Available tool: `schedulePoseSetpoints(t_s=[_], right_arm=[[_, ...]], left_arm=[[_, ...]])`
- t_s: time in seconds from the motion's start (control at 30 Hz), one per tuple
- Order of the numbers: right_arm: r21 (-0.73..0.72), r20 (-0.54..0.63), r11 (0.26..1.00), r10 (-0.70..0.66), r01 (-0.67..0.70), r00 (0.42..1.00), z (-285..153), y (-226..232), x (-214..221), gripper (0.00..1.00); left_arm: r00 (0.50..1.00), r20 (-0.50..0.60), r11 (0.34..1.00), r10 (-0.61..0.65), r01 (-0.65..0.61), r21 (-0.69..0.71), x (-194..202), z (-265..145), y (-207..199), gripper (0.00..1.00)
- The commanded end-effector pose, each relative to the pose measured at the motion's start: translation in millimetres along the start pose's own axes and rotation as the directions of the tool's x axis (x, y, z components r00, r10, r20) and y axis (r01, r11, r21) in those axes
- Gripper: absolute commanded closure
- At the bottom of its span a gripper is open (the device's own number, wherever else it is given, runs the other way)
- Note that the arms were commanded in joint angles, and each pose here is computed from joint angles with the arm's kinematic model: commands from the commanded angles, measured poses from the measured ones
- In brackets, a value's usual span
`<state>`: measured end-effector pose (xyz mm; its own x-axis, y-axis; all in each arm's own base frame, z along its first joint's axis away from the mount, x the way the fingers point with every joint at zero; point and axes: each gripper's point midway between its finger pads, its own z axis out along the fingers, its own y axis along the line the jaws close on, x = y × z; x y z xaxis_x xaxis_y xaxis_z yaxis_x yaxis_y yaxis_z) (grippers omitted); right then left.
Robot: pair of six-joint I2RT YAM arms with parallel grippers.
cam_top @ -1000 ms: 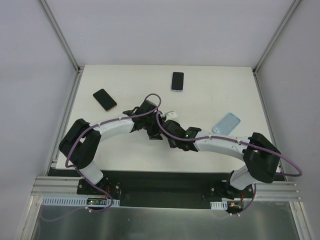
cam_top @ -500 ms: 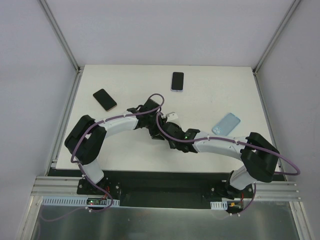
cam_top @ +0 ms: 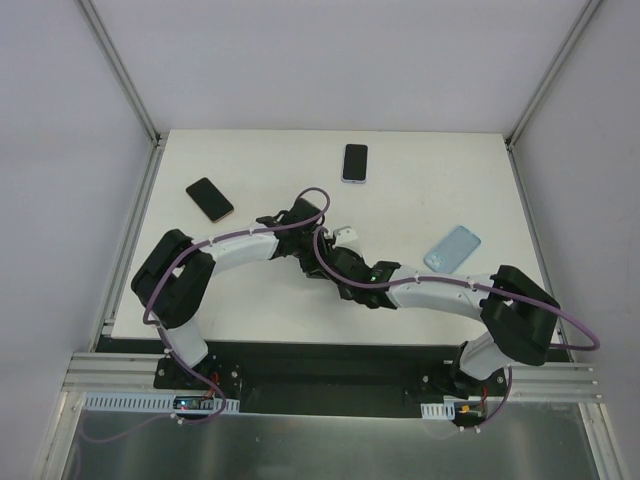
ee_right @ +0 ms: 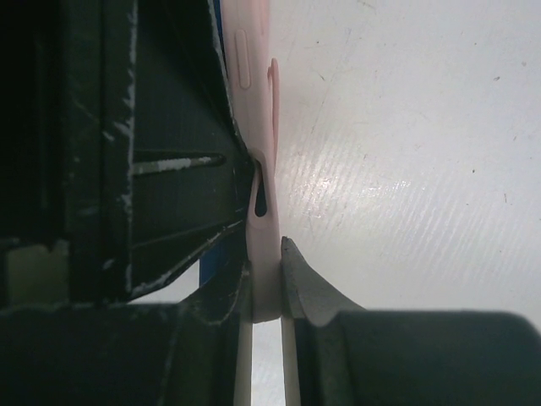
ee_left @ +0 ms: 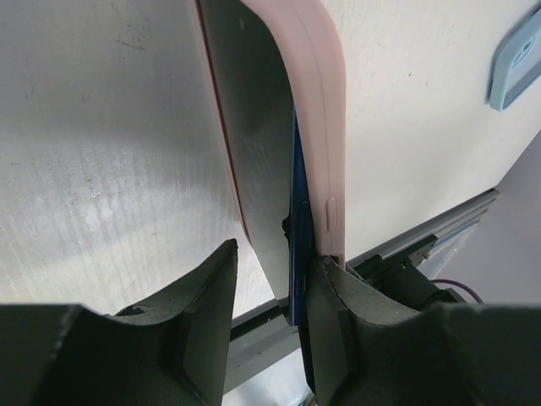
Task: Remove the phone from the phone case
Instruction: Remove the phone case from the phone.
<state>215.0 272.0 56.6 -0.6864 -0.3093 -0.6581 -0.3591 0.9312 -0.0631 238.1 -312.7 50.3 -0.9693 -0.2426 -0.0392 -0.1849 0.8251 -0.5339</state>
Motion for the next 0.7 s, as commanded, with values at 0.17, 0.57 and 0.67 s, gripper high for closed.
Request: schedulePoseSetpoints(t_s=[0.17,0.57,0.67], right_arm=[[-0.184,0.156,0.982,0.078,-0.048,0.985,-24,43,-53,0.99],[-0.160,0.137,0.985,0.084,-0.062,0.987,-23,31,-35,0.99],[-0.168,0.145,0.983,0.103,-0.078,0.984,-24,28,-34,0.99]], left_arm=[[0.985,0.127,0.901,0.120,-0.055,-0.429,-9,35,98,0.66],[0.988,0.106,0.888,0.116,-0.055,-0.457,-7,50,105,0.82],[0.988,0.100,0.882,0.120,-0.060,-0.467,-4,48,110,0.92]])
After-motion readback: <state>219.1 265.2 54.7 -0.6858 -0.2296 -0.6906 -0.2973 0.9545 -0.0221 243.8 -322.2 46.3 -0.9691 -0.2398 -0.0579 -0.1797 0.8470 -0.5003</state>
